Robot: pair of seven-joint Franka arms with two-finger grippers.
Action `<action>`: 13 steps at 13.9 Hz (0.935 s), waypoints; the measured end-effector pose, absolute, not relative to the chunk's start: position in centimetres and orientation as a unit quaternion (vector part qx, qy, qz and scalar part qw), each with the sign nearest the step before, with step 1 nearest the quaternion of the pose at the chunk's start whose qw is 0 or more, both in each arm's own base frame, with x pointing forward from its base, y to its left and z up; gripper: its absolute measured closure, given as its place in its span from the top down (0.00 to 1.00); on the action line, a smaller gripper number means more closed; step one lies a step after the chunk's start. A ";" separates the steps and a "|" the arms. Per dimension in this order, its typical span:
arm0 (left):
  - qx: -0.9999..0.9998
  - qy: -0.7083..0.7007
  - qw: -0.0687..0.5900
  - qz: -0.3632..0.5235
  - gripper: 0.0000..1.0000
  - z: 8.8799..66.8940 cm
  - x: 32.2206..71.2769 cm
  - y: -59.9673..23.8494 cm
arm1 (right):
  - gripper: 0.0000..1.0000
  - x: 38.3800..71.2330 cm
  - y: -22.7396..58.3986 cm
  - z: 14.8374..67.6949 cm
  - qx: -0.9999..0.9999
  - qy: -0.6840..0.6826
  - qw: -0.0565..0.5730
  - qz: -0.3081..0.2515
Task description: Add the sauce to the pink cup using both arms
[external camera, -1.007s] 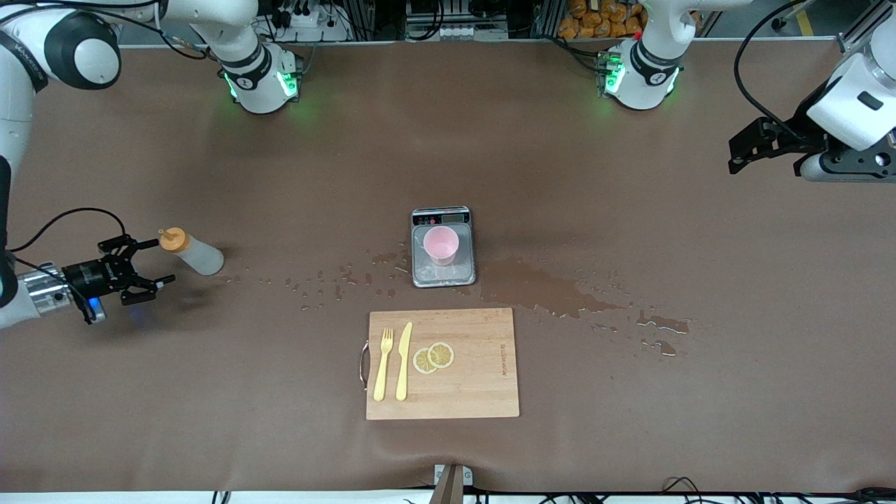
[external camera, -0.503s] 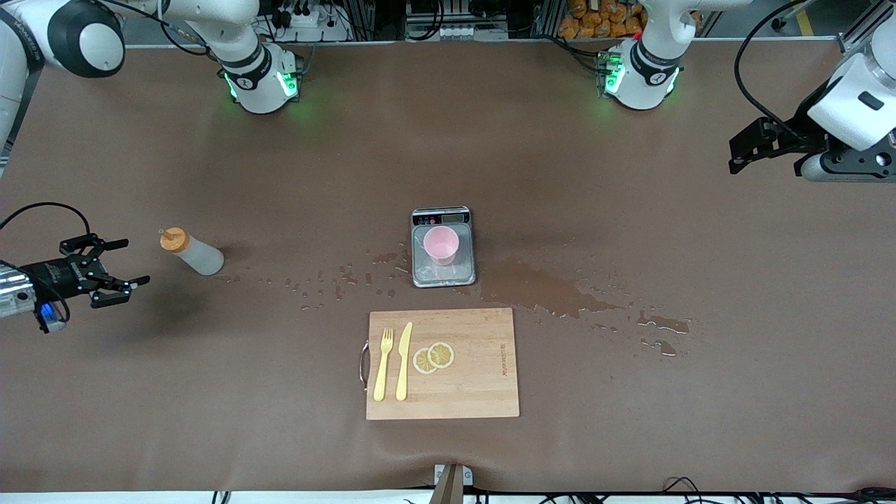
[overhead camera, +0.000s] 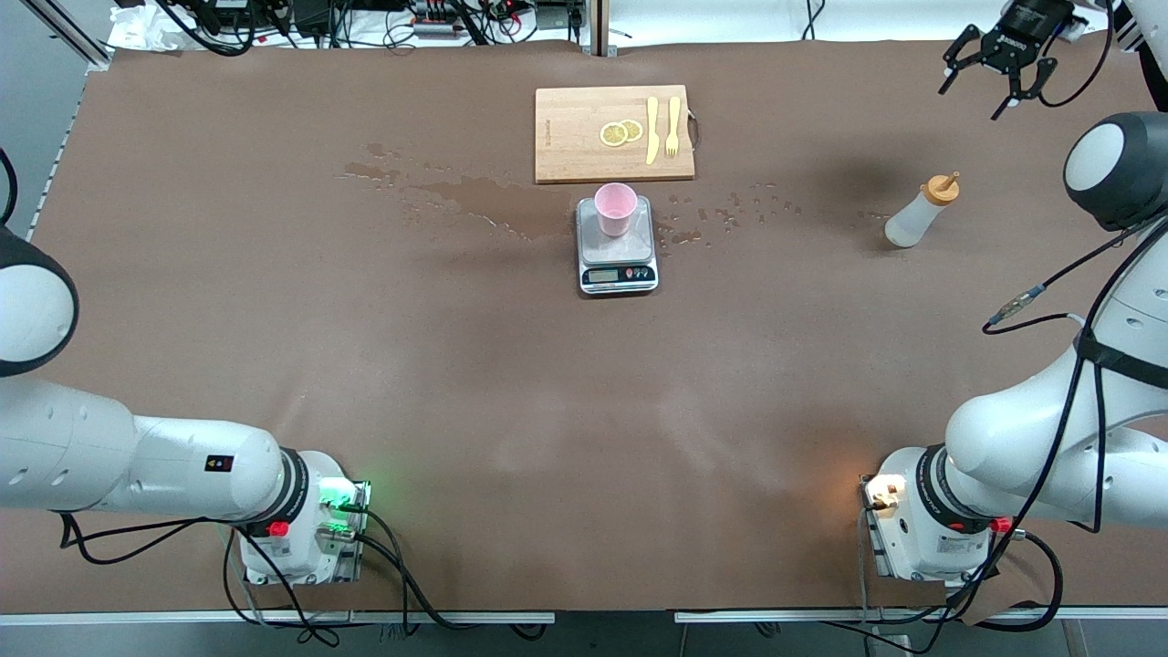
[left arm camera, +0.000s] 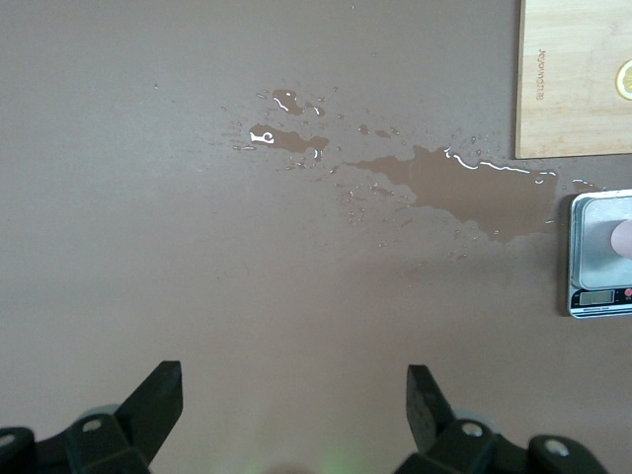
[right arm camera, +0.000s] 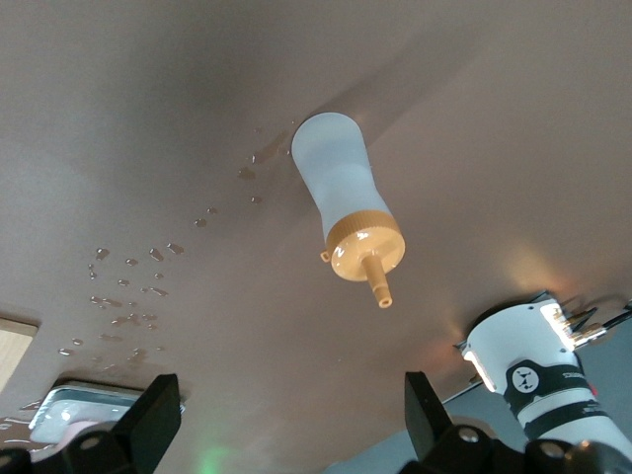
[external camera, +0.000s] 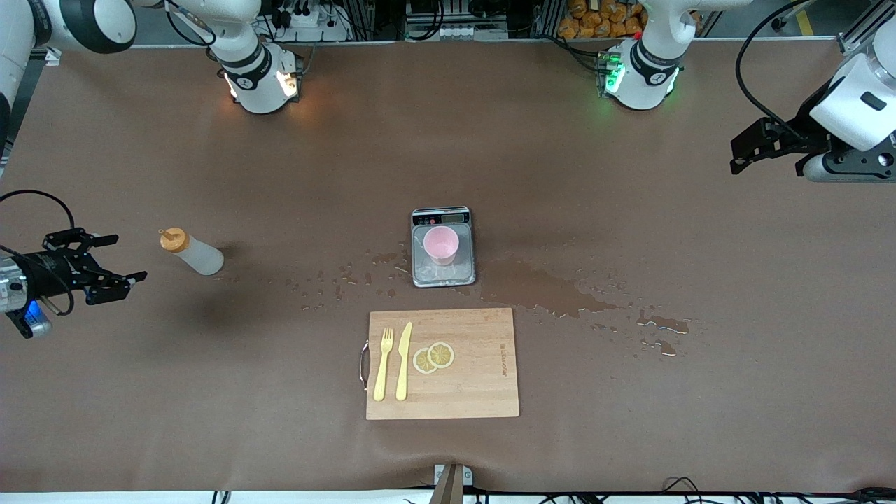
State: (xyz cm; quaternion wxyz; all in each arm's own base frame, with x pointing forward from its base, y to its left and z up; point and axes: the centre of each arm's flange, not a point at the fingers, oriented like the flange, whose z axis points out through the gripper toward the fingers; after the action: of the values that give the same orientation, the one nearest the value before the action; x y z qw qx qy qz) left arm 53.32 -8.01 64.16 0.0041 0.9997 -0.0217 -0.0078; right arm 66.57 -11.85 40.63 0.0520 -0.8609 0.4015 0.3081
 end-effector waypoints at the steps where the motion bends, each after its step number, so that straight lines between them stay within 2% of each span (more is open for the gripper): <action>1: 1.000 -0.021 0.004 -0.008 1.00 64.2 53.3 -8.0 | 1.00 66.7 -10.7 41.5 -0.867 0.394 0.045 0.301; 7: 1.000 -0.020 0.004 -0.008 1.00 64.2 53.4 -7.8 | 1.00 66.0 -4.8 46.7 -0.892 0.354 0.020 0.278; 10: 1.000 -0.019 0.004 -0.008 1.00 64.2 53.4 -7.8 | 1.00 65.2 -1.1 50.5 -0.912 0.332 -0.007 0.242; 13: 1.000 -0.019 0.004 -0.008 1.00 64.2 53.4 -7.8 | 1.00 63.9 1.4 55.0 -0.928 0.310 -0.008 0.205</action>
State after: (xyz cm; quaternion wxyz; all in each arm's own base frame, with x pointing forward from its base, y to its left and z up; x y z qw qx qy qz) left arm 53.35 -7.78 64.15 0.0041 0.9998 -0.0195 -0.0081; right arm 63.88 1.40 54.99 -0.0075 -0.9282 0.3103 0.2053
